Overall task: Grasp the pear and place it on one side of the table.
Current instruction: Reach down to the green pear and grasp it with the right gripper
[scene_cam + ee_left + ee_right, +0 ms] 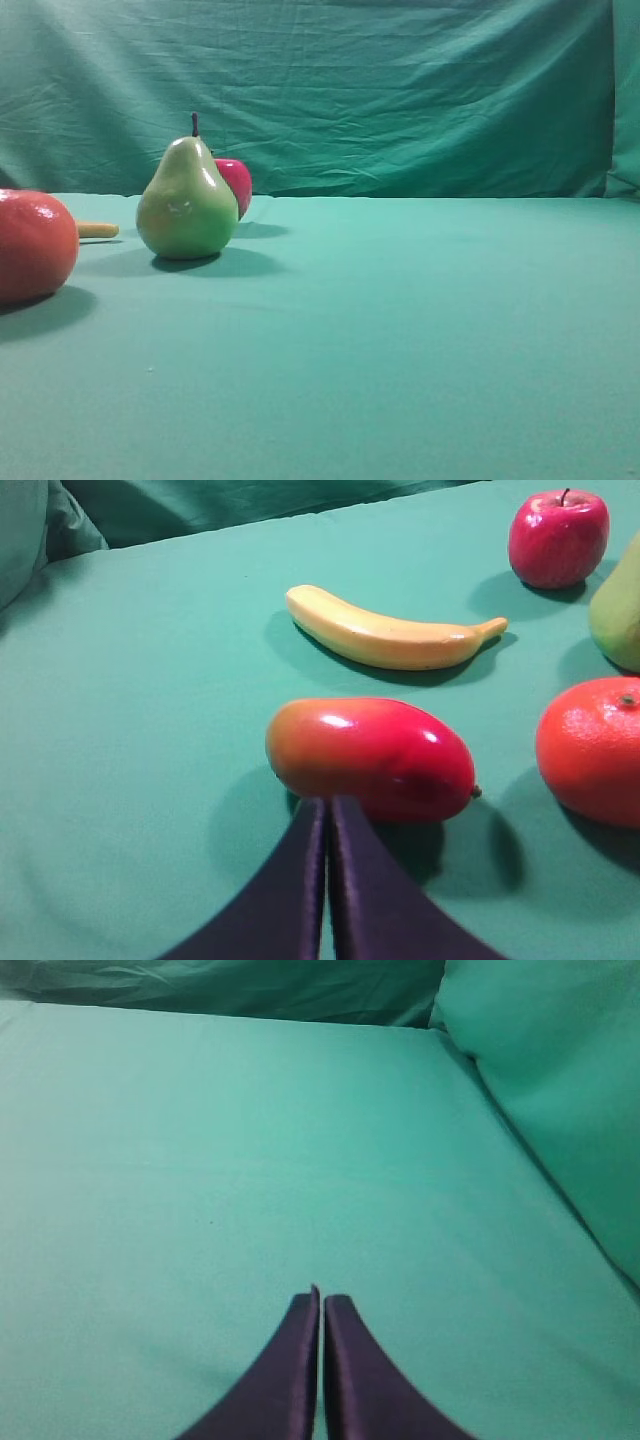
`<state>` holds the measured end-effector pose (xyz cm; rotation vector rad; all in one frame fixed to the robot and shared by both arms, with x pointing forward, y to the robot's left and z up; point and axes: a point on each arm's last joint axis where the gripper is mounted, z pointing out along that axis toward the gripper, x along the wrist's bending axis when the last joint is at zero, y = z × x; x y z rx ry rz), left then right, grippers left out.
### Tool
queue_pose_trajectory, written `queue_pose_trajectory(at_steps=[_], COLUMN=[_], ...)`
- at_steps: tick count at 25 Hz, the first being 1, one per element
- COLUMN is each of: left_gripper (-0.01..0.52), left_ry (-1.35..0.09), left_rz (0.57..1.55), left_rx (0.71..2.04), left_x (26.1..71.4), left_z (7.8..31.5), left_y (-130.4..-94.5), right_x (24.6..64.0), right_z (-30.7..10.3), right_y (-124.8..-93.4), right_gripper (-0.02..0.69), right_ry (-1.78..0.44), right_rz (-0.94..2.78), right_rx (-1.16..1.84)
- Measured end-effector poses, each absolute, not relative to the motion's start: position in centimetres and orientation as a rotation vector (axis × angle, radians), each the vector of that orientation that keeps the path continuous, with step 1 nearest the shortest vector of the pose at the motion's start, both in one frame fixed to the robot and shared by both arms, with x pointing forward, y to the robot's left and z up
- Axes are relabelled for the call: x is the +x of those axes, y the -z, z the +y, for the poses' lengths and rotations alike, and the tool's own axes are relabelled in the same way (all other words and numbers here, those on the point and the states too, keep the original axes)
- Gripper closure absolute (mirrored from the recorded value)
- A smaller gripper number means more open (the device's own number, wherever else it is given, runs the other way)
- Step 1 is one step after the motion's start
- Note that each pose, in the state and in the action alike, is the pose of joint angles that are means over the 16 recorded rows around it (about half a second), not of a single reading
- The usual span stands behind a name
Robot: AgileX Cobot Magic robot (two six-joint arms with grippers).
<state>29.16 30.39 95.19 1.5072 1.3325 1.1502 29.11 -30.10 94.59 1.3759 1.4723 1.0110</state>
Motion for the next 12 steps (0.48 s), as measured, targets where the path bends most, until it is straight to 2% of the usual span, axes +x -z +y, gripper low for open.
queue_pose_trajectory(at_steps=[12], left_gripper=[0.514], left_ry=[-1.15], left_rz=[1.333], left_rx=[1.507], left_x=[29.16], left_z=[30.39], left_y=[-95.19], right_x=[29.11], right_z=[-30.1], right_y=[-94.59], right_gripper=[0.665], right_ry=[-1.012], right_rz=[1.471], right_rx=[1.378])
